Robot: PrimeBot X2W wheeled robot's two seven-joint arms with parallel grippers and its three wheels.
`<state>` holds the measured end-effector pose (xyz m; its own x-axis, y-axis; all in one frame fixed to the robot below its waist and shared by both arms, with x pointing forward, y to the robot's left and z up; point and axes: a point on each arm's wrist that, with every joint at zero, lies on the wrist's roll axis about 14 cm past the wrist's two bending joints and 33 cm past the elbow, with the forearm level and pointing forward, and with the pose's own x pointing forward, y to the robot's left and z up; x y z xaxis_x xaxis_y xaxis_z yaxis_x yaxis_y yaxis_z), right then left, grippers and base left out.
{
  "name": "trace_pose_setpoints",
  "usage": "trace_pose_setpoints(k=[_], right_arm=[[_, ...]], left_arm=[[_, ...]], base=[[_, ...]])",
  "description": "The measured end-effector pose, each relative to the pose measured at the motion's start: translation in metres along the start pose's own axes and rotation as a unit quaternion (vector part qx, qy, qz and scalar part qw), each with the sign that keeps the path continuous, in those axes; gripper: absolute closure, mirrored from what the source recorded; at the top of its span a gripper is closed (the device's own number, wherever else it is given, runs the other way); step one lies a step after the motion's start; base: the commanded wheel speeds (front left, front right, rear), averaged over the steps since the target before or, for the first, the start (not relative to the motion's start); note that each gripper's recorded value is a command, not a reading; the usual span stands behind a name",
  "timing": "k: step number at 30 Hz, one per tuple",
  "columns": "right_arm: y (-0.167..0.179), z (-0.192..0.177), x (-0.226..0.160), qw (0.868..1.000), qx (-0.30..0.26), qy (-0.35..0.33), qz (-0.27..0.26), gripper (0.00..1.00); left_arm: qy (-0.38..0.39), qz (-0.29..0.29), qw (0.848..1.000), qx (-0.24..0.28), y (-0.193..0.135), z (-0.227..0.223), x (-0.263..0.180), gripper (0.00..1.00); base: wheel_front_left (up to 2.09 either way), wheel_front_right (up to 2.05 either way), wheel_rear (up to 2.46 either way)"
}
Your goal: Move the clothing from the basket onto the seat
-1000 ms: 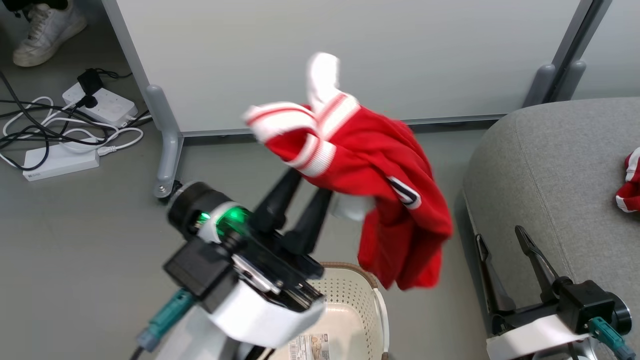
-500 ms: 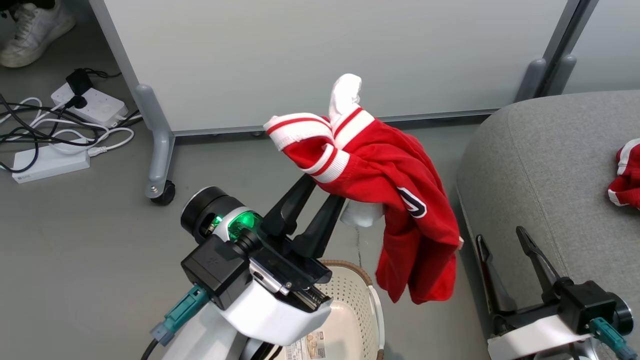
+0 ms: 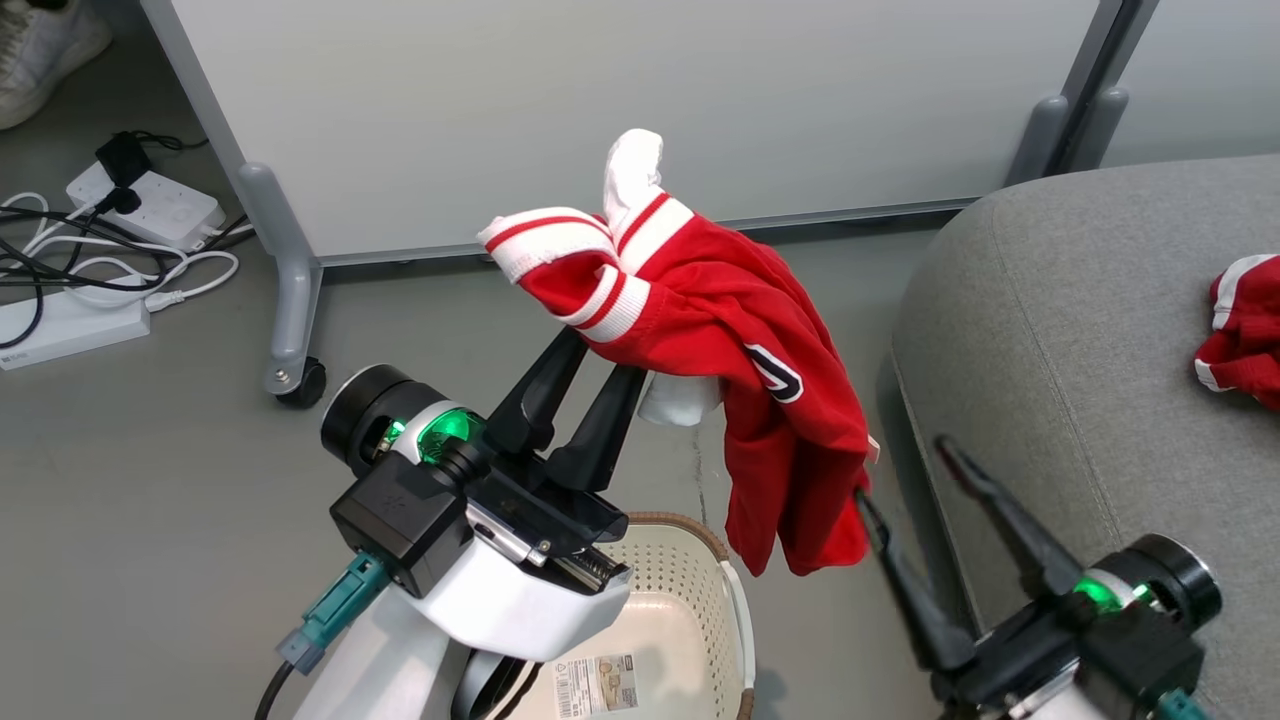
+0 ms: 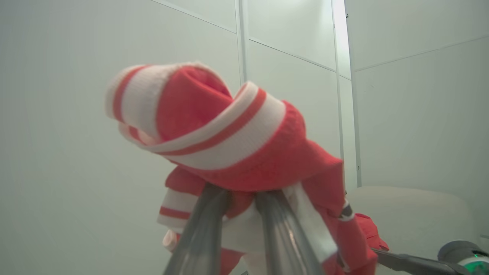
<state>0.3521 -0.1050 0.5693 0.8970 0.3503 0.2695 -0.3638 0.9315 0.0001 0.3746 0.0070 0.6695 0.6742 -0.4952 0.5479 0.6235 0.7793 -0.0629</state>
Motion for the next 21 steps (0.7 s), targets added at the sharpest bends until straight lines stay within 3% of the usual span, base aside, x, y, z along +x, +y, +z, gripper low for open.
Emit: trace_pose_setpoints(k=[1, 5, 21], right_arm=[[0.016, 0.006, -0.001, 0.999, -0.025, -0.005, 0.042, 0.0], [0.035, 0.013, -0.003, 0.996, -0.036, -0.015, 0.079, 0.0], [0.038, 0.006, 0.004, 0.995, -0.055, -0.009, 0.081, 0.0]], left_arm=[[0.002, 0.0, 1.0, 0.0, 0.0, -0.002, 0.0, 1.0], [0.01, -0.002, 1.0, -0.001, 0.0, -0.008, 0.001, 1.0], [0.014, -0.044, 0.999, -0.015, -0.031, -0.009, -0.002, 1.0]], base=[[0.0, 0.0, 0.0], [0.0, 0.0, 0.0], [0.0, 0.0, 0.0]])
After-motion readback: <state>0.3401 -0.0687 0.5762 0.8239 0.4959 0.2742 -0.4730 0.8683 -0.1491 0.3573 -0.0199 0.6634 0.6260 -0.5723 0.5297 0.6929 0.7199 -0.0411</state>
